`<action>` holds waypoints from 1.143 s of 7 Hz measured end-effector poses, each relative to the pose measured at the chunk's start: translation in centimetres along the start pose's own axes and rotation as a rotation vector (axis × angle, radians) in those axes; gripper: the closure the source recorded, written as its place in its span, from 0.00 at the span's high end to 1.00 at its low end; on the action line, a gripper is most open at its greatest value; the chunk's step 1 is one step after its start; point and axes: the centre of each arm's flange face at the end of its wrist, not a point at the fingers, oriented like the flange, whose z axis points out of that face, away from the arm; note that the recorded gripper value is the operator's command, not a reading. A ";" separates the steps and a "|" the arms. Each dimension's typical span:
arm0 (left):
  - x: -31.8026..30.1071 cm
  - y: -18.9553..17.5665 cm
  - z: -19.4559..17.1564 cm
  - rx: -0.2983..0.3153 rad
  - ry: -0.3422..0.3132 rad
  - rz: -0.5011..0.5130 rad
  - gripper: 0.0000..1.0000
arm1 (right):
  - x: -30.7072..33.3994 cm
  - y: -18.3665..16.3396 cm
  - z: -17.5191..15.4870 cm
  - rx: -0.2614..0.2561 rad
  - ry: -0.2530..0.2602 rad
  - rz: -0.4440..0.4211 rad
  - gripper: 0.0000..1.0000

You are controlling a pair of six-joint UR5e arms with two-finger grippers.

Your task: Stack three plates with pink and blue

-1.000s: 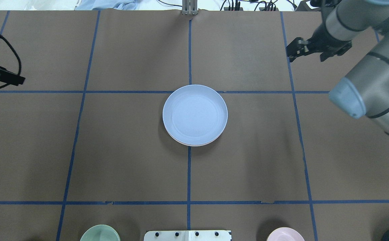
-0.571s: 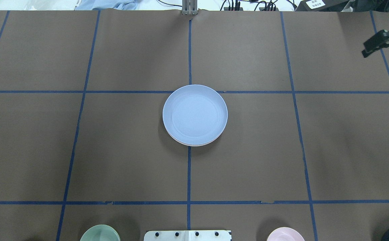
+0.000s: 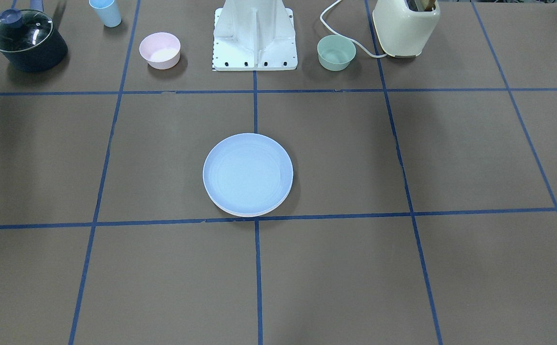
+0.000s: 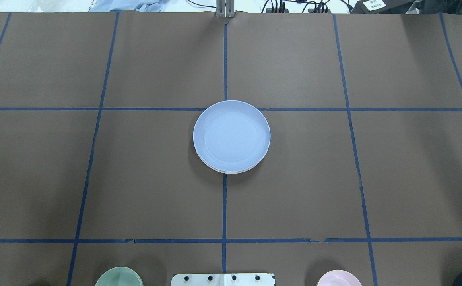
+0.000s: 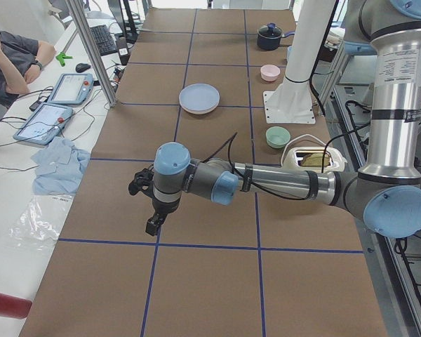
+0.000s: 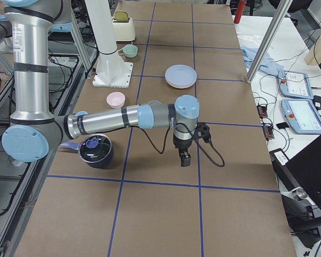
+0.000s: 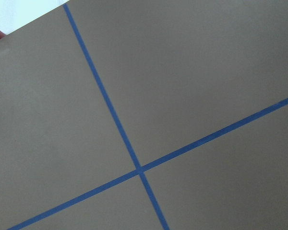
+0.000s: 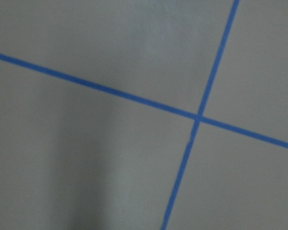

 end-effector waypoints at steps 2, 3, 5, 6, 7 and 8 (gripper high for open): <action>-1.2 1.6 0.6 -0.075 0.006 -0.075 1.00 | 3.0 5.7 1.9 -0.045 -0.013 0.082 1.00; -1.4 2.0 0.8 -0.094 0.009 -0.094 1.00 | 3.4 6.6 2.1 -0.048 -0.017 0.098 1.00; -1.4 2.2 1.0 -0.100 0.040 -0.112 1.00 | 3.4 6.7 1.8 -0.027 -0.014 0.091 1.00; -1.0 2.5 1.1 -0.094 0.080 -0.119 1.00 | 3.4 6.5 1.8 -0.012 -0.011 0.081 1.00; -0.6 2.9 1.0 -0.085 0.107 -0.120 1.00 | 3.4 6.4 1.7 -0.005 -0.010 0.077 1.00; -0.3 2.9 0.8 -0.077 0.118 -0.117 1.00 | 3.4 6.4 1.7 -0.002 -0.009 0.074 1.00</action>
